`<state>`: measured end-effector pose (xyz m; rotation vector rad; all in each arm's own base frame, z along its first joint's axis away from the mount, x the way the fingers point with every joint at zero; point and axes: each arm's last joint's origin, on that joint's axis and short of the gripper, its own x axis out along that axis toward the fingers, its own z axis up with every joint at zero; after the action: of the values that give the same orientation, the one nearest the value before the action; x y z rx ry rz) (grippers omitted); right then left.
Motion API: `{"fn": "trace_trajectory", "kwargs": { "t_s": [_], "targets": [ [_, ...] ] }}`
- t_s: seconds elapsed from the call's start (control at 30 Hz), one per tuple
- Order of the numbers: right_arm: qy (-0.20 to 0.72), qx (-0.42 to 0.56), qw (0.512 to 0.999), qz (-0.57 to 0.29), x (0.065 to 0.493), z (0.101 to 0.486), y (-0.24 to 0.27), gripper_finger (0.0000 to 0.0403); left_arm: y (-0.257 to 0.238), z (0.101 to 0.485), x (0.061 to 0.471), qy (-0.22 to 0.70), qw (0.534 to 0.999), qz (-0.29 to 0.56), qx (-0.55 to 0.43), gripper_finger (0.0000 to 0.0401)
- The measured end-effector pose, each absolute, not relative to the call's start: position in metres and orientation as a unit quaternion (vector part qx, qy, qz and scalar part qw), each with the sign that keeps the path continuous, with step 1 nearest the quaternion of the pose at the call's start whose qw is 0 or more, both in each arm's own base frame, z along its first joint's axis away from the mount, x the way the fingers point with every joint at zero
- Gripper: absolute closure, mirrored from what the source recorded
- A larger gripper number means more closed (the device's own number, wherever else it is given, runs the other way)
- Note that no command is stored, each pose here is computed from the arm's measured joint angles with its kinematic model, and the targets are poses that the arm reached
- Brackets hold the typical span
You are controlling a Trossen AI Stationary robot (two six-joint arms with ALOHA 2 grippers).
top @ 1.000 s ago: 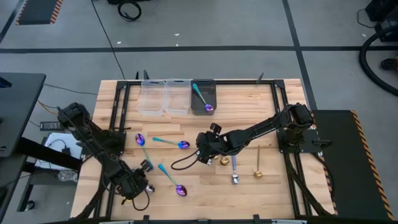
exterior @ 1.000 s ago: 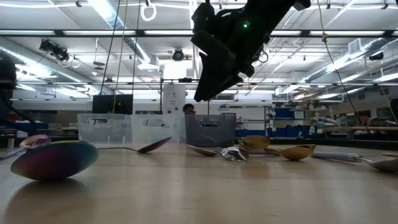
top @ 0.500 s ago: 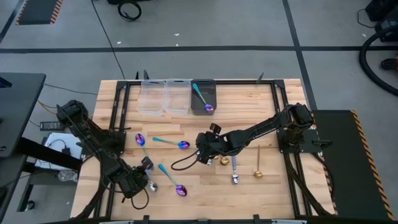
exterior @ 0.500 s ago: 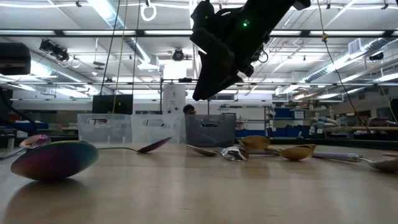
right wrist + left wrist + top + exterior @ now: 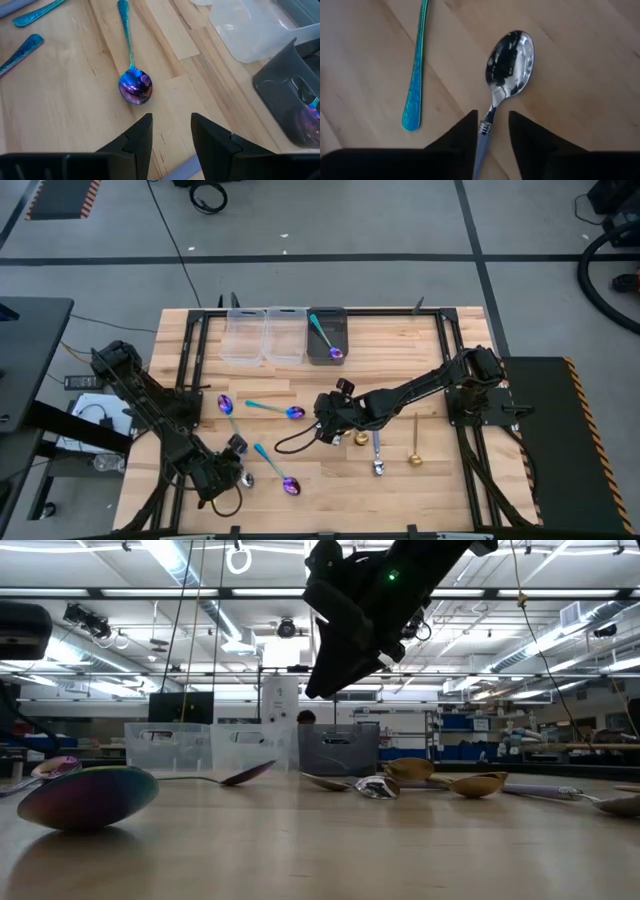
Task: Sort silverware by color (type)
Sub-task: Put the violet spoon into the left transparent bin
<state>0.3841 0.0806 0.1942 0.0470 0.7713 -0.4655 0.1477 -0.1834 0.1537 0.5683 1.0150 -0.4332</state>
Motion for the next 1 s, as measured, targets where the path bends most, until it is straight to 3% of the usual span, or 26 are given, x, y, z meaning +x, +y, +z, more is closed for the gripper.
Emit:
{"fn": "trace_trajectory", "kwargs": {
  "t_s": [0.13,0.57,1.0],
  "targets": [
    [0.371,0.023,0.901,-0.224,0.384,0.194,0.081,0.0259,-0.181,0.151,0.151,0.465,0.812,-0.213,0.281,0.0255],
    [0.369,0.026,0.903,-0.220,0.385,0.195,0.082,0.0259,-0.156,0.146,0.173,0.506,0.777,-0.274,0.254,0.0251],
    [0.370,0.023,0.903,-0.219,0.385,0.195,0.082,0.0259,-0.155,0.125,0.179,0.548,0.731,-0.307,0.265,0.0301]
  ]
}}
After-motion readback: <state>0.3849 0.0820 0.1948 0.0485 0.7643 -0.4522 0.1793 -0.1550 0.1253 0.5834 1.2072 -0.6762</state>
